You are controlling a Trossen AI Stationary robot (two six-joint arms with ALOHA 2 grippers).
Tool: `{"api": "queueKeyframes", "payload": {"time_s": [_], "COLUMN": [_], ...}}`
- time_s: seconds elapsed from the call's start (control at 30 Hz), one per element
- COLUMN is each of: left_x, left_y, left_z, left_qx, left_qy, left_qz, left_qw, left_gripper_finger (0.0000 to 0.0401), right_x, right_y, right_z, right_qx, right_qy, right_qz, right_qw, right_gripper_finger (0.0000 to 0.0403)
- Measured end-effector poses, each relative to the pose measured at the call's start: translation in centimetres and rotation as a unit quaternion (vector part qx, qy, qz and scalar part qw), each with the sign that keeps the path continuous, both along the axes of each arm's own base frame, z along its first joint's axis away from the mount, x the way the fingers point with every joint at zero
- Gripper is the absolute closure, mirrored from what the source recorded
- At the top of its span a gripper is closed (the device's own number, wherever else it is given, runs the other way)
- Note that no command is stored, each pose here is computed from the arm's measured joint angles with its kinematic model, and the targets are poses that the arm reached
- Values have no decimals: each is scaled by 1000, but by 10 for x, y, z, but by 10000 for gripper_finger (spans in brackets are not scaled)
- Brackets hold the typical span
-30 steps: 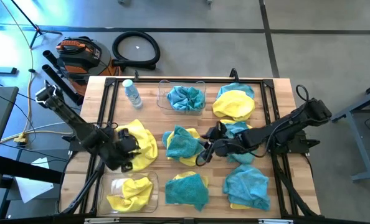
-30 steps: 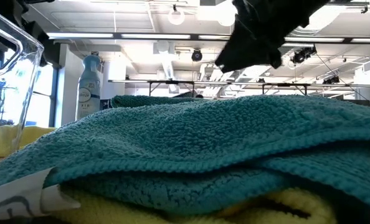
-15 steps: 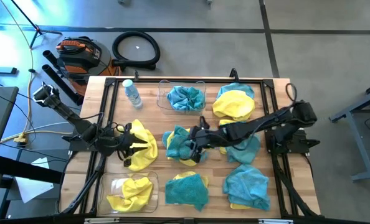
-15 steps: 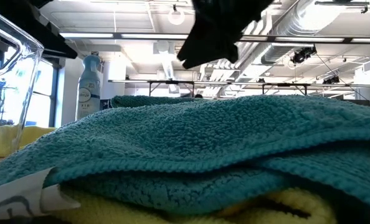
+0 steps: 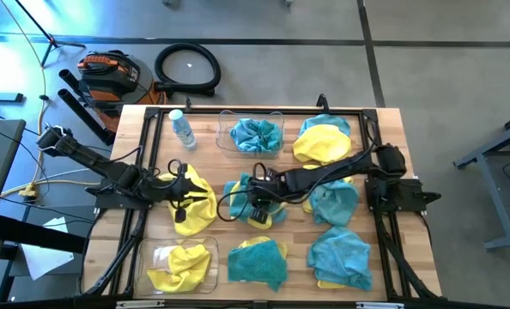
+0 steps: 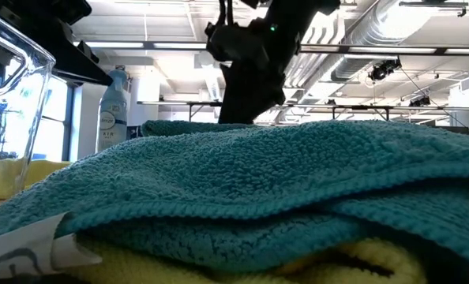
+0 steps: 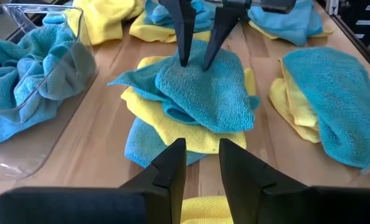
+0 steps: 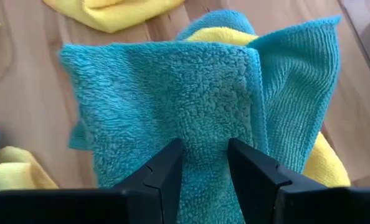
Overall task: Sort microfiber towel by color & place in baskets
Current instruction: Put the blue microfiber towel into the top transparent bin
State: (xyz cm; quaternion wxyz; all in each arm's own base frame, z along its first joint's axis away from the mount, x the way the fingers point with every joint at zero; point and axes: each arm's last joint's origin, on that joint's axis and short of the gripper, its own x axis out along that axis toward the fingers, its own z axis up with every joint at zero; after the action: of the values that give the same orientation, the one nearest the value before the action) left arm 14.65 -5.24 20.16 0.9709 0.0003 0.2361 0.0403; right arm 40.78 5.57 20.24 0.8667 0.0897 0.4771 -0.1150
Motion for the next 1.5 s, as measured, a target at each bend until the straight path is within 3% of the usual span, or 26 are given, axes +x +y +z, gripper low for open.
{"api": "queueKeyframes", "payload": {"time_s": [0.4,0.5,0.6,0.67,0.87,1.13,1.33,1.5], "left_x": [0,0,0,0,0,0,0,0], "left_y": [0,0,0,0,0,0,0,0], "left_z": [0,0,0,0,0,0,0,0], "left_qx": [0,-5,-7,-7,-7,-6,-6,-6], "left_qy": [1,0,0,0,0,0,0,0], "left_qz": [1,6,7,7,7,7,7,7], "left_qw": [1000,1000,1000,1000,1000,1000,1000,1000], "left_gripper_finger": [327,327,327,327,327,327,327,327], "right_x": [10,10,9,8,8,7,2,5], "right_y": [-1,-1,-1,-1,-1,-9,-33,-74], "right_z": [-39,-42,-36,-24,22,86,133,154], "right_qx": [-9,-9,-7,-6,-9,-78,-147,-165], "right_qy": [39,42,38,33,7,-18,-19,-48], "right_qz": [4,2,1,1,4,5,-30,-54], "right_qw": [999,999,999,999,1000,997,988,984], "right_gripper_finger": [279,304,363,391,391,399,400,401]}}
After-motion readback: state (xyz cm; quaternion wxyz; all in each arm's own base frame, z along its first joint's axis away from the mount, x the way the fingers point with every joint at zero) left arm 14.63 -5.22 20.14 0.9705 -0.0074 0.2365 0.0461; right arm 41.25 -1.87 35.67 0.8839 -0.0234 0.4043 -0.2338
